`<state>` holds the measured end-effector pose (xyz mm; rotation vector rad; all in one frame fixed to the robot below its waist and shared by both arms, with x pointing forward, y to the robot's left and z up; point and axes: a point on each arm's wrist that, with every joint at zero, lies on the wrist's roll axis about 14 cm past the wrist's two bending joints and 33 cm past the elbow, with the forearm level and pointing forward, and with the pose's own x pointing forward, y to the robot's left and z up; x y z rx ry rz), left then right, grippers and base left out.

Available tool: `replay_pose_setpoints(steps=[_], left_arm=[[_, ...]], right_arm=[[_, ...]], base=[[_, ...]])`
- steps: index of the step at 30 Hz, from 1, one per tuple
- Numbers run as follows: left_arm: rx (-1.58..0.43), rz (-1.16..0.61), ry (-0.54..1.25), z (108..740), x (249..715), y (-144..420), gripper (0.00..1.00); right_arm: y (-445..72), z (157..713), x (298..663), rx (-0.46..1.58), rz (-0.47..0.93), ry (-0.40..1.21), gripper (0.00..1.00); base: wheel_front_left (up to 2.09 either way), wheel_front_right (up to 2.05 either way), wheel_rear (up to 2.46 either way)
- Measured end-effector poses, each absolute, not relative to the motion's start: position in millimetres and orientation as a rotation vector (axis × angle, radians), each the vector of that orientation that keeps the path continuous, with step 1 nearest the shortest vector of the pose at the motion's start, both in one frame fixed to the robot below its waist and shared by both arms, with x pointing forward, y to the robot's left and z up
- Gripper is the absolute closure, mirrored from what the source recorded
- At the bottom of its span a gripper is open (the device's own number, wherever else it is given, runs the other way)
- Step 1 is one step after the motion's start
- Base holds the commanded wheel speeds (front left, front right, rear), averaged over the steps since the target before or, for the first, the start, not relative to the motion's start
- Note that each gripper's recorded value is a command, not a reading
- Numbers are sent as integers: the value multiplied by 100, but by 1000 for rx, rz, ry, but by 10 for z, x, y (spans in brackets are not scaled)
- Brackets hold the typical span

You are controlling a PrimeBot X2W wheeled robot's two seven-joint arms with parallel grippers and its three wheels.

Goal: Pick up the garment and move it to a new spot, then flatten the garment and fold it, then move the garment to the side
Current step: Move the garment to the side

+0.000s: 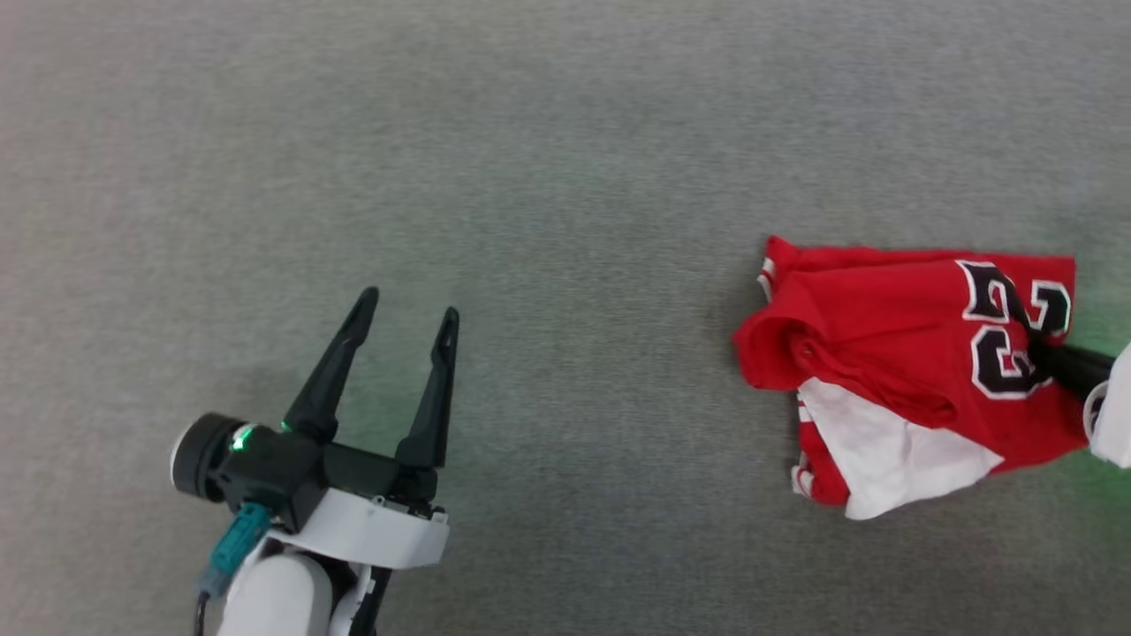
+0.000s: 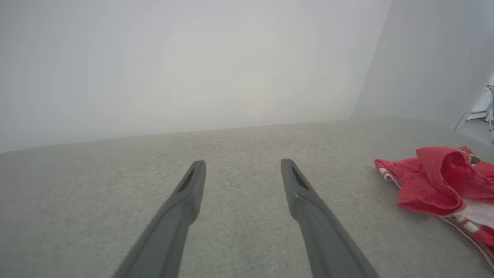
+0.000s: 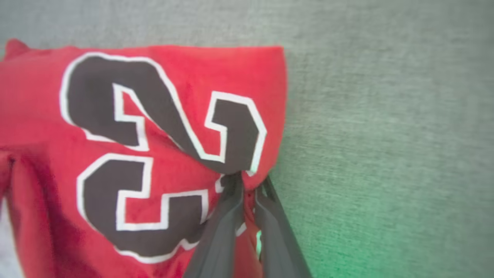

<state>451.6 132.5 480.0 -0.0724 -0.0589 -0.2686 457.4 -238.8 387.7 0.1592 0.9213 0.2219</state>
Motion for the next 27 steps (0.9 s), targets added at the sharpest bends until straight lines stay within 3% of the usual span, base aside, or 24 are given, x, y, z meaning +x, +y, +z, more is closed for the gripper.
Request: replay_pose_setpoints(steps=[17, 27], left_arm=[[-5, -628, -250, 5082, 5328, 305, 0], [-5, -771, -310, 4914, 5798, -200, 0]], right_arm=[[-4312, 4408, 4462, 171, -349, 575, 100], [-4888, 4383, 4678, 45, -520, 507, 100]], base=[[0, 0, 0], [0, 0, 0]])
